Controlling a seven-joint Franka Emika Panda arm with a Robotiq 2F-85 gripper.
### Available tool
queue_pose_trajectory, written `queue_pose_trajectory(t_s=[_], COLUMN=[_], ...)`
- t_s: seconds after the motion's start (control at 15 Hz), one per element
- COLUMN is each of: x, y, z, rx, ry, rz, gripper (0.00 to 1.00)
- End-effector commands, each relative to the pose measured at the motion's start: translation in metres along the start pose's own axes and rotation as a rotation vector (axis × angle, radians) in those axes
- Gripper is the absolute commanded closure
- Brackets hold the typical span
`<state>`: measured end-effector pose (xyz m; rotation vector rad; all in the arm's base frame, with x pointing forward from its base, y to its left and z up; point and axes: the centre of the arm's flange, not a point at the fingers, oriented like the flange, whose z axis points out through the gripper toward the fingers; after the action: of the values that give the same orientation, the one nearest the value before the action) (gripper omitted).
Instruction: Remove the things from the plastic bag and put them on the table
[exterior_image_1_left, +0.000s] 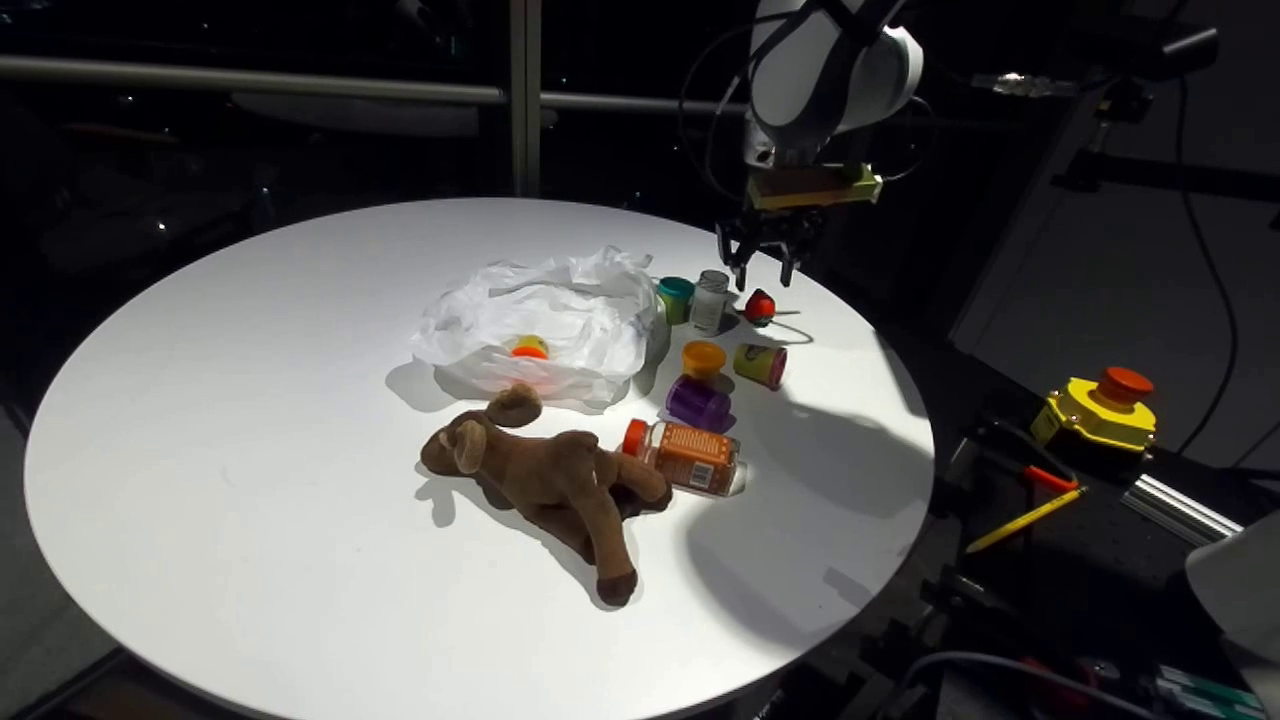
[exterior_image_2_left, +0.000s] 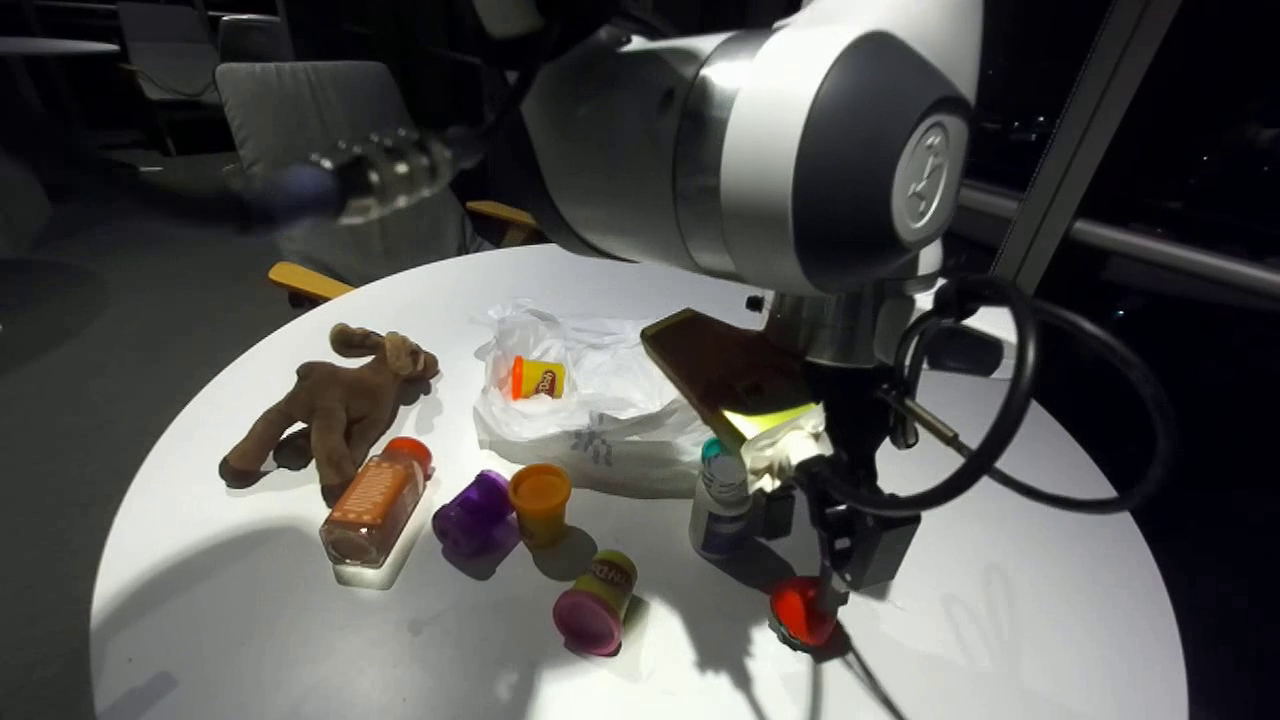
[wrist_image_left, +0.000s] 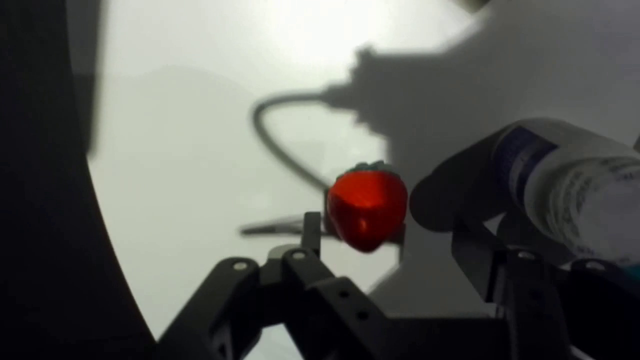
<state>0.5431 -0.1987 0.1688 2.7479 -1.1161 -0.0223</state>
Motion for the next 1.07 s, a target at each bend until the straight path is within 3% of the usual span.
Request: queue_pose_trajectory(t_s=[0.0,0.2,0.53,0.73,1.0], x=[0.005,0.002,-0.035,-0.064,-0.094], y=[0.013,-0.003,-0.088,-0.159,-0.232], z=[-0.059,-0.096,-0.147,-0.152,-0.127], rx=[0.053,0.104,0.128,0.154,0.169], ry=[0.068,0.08,-0.017,-0.001,-0.043], rz=[-0.015,-0.053,-0.3,-0.45,-0.397], gripper=[0.01,0.0,0.01,0.0,0.0])
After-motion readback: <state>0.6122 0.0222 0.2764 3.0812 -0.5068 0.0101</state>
